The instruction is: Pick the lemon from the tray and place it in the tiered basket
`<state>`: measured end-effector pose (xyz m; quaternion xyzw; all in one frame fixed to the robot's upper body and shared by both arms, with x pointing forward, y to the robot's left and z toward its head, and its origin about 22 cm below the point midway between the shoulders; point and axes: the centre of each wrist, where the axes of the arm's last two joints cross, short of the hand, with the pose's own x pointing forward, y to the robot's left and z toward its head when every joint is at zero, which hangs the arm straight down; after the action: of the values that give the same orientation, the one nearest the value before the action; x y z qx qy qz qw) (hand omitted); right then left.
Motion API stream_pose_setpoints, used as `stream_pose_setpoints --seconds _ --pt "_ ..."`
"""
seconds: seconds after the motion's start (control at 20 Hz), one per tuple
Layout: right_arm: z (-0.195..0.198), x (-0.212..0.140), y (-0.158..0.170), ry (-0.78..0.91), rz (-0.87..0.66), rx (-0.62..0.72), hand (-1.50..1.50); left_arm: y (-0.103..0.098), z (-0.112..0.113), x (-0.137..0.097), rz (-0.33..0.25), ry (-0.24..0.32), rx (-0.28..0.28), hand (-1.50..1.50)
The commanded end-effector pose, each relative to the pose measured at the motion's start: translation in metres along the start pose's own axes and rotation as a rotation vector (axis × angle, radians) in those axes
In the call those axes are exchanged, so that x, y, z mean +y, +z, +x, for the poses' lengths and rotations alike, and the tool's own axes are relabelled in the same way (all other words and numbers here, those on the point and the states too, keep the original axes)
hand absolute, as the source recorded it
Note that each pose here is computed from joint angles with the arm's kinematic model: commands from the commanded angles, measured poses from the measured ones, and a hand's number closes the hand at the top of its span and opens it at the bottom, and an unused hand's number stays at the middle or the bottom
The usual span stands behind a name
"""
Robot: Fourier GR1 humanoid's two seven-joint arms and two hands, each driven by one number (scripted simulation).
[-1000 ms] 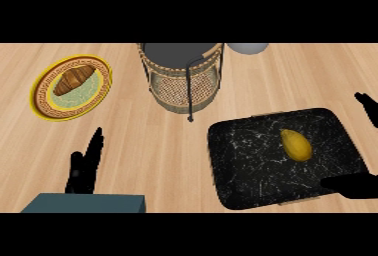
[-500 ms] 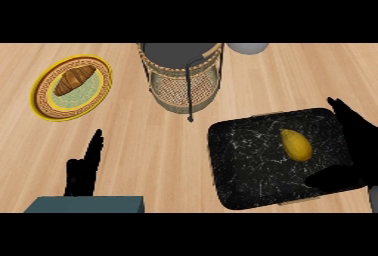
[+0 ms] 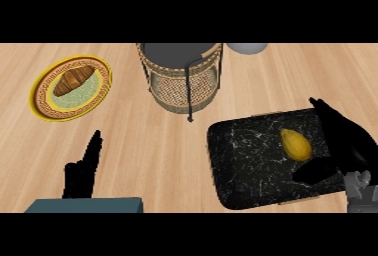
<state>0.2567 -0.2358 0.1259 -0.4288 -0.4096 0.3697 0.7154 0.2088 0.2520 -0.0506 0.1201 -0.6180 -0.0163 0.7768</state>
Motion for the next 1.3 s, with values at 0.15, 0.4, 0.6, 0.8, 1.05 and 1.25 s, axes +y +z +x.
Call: stream_pose_setpoints --seconds 0.15,0.4,0.6,0.8,1.05,1.25 --pt "0.022 0.007 -0.003 0.083 0.074 0.104 -1.5 0.004 -0.006 -0.009 -0.006 0.014 0.04 0.0" --pt "0.022 0.012 -0.016 0.091 0.115 0.128 -1.5 0.004 -0.011 -0.004 -0.019 0.006 0.026 0.0" --pt "0.007 0.024 -0.029 0.101 0.133 0.106 -1.5 -0.002 -0.005 -0.032 -0.001 -0.004 0.026 0.0" --pt "-0.006 0.008 -0.033 0.096 0.168 0.124 -1.5 -0.015 0.011 -0.004 -0.012 0.019 0.051 0.0" --pt "-0.001 0.025 -0.036 0.089 0.225 0.143 -1.5 0.0 -0.013 -0.002 -0.01 0.016 0.049 0.0" --pt "-0.008 0.018 -0.058 0.077 0.224 0.176 -1.5 -0.001 -0.011 -0.023 0.016 0.012 0.039 0.0"
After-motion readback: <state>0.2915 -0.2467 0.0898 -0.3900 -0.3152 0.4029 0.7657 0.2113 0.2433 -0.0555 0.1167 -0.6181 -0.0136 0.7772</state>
